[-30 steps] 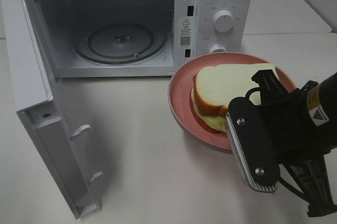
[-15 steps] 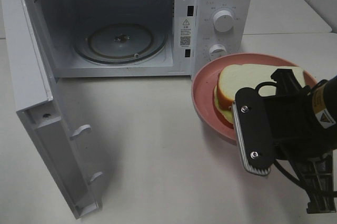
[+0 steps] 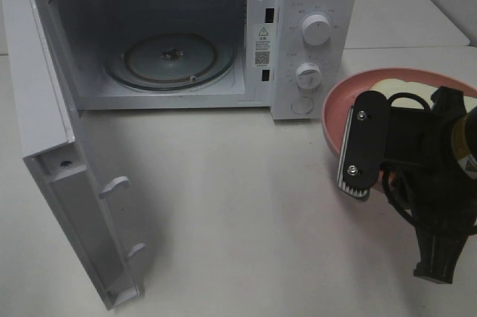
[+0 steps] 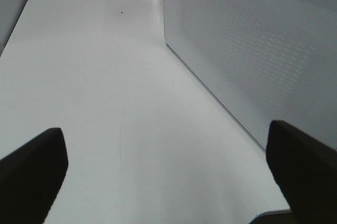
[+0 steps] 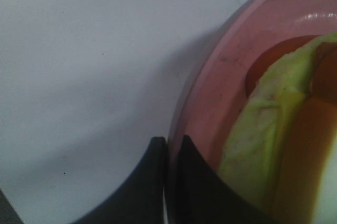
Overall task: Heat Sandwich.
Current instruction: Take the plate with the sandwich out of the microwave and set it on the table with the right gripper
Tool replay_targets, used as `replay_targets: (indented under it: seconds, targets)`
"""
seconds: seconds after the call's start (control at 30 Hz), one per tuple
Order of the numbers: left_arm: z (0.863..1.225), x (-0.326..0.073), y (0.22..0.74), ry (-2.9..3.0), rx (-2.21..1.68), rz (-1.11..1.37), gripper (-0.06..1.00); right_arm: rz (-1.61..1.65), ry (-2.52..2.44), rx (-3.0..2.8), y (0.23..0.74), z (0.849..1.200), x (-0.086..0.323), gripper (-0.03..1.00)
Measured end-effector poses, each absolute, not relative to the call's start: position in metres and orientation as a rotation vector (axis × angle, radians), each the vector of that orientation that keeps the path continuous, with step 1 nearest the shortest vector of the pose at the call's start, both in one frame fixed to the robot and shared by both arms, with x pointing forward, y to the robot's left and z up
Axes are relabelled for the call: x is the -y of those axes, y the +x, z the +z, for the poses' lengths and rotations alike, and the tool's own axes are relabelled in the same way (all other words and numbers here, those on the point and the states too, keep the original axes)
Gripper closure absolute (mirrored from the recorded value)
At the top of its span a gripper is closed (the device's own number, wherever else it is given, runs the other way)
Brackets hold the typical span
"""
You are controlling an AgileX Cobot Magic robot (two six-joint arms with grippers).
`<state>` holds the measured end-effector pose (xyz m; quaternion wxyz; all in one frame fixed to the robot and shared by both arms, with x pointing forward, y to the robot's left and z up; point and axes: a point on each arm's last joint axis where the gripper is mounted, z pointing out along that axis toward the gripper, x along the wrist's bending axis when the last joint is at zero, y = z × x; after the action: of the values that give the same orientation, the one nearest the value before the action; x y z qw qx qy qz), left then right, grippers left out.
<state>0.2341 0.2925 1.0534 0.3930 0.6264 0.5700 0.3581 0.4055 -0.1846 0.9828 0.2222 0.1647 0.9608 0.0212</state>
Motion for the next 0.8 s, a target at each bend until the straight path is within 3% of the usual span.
replay_targets:
  seconds: [0.8]
  targets:
    - [1.0534, -0.2925, 0.2341, 1.590, -1.447, 0.909, -0.02, 0.036, 0.906, -2.492, 0.4076, 0.9844, 0.1948, 0.93]
